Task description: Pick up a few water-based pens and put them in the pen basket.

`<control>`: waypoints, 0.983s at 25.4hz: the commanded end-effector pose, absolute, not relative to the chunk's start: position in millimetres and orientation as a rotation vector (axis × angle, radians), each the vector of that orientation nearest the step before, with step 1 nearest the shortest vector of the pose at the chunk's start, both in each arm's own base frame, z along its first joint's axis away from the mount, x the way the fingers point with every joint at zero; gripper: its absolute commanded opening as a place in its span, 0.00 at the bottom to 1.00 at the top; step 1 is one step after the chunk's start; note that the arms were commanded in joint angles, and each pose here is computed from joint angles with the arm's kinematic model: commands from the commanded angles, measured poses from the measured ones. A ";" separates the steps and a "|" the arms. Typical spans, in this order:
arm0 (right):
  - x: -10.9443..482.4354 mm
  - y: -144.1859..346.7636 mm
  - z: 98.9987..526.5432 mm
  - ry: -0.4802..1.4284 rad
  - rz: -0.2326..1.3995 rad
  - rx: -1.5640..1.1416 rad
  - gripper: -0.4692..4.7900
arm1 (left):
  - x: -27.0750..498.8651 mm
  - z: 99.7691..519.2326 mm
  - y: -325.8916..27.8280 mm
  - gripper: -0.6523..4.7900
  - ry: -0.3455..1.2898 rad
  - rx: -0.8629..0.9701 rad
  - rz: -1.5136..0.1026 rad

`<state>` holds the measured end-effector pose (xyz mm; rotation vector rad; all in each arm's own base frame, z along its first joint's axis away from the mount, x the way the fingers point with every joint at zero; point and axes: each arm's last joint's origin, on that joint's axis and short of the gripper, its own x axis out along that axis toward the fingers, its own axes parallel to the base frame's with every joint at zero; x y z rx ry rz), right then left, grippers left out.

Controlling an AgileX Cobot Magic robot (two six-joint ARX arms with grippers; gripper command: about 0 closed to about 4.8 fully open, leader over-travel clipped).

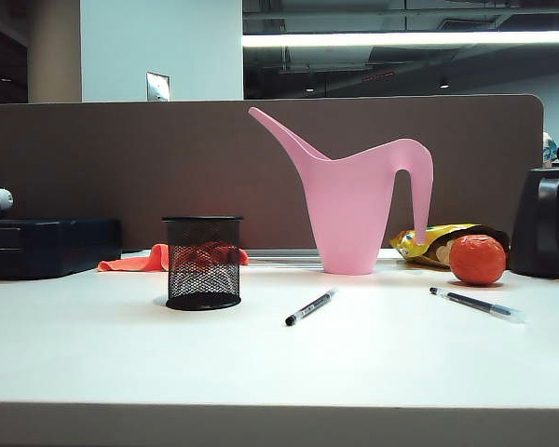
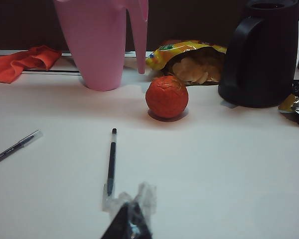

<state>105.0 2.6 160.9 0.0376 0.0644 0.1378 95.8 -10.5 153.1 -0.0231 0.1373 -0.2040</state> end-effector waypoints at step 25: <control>105.0 2.9 164.7 0.042 0.144 0.038 0.07 | 95.8 154.3 -10.4 0.11 0.129 -0.020 -0.201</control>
